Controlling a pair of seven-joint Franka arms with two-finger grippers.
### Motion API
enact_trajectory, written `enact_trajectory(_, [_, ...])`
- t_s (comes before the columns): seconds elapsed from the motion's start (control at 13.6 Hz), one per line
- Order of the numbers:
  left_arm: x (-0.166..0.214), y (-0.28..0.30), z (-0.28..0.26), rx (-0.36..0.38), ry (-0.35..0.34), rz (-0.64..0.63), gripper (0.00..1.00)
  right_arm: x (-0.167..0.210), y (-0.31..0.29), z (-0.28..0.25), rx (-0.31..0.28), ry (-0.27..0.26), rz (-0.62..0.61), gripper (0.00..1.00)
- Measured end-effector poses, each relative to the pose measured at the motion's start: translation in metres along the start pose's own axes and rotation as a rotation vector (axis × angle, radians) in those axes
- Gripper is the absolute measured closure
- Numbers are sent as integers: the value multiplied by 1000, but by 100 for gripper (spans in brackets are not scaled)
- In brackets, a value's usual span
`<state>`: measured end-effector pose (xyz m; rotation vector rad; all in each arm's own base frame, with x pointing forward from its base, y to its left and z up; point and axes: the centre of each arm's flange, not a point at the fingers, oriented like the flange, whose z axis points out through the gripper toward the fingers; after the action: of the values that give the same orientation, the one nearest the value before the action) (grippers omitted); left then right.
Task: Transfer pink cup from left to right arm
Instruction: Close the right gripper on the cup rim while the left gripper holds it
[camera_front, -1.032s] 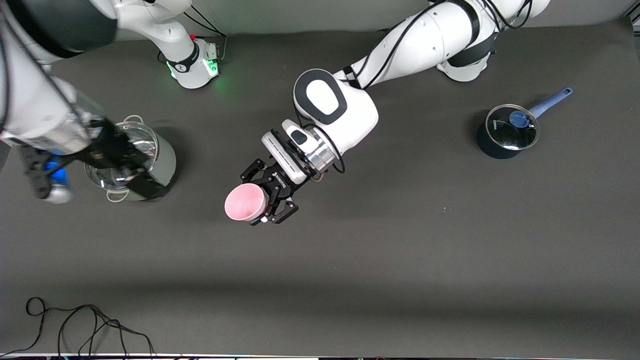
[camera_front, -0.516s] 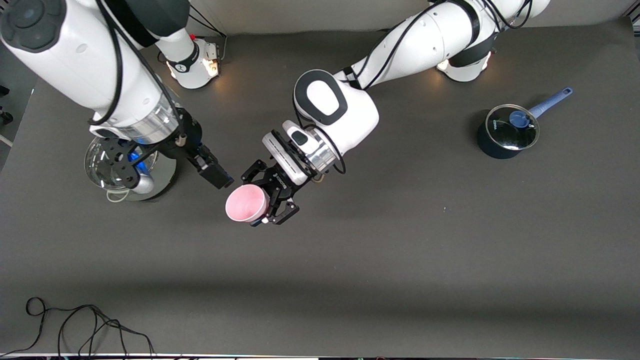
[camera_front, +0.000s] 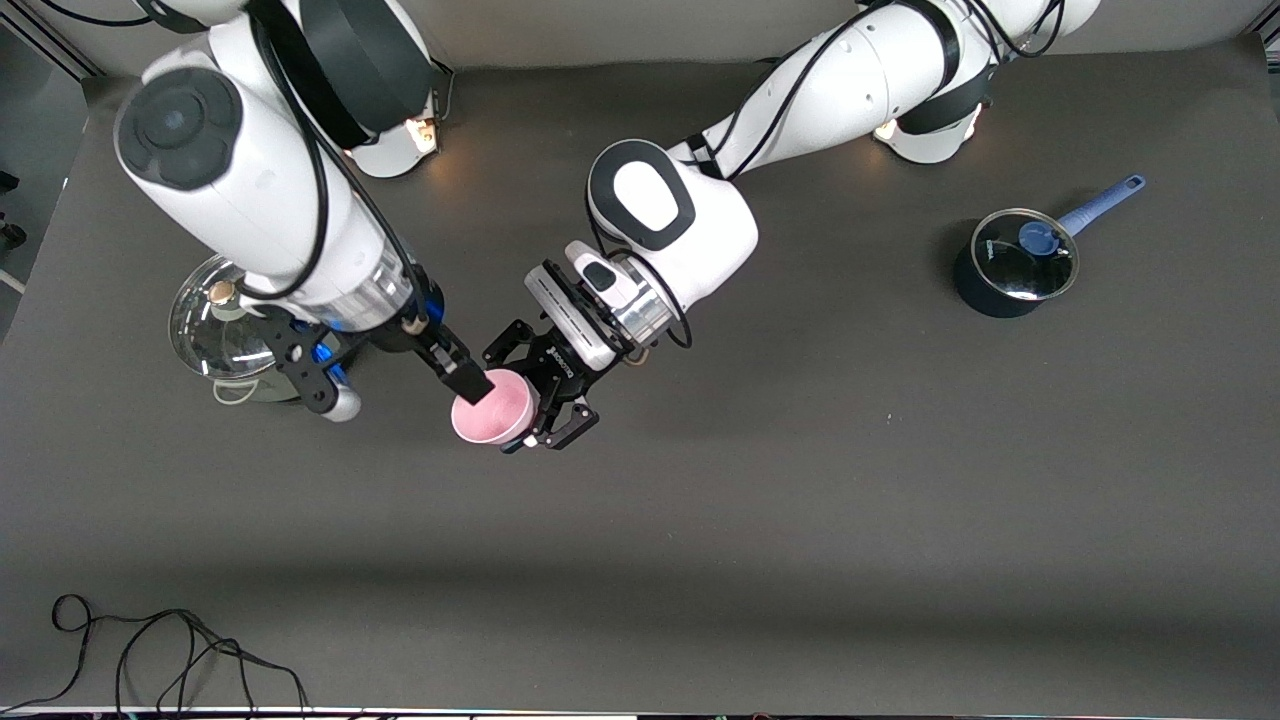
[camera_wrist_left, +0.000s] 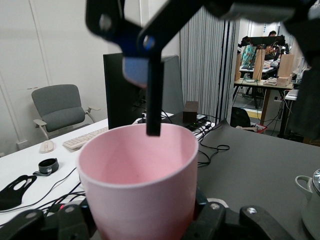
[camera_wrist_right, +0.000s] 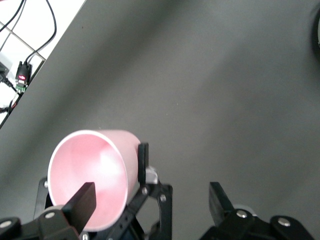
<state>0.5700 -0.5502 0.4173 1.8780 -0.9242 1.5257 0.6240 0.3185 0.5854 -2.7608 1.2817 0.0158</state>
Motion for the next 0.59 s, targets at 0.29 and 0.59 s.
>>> enact_trajectory(0.29, [0,-1,0,1,1,5,32,7,-6,6,24,16,8,0])
enact_trajectory(0.59, [0,-1,0,3,0,6,32,10,-10,11,40,22,9,0])
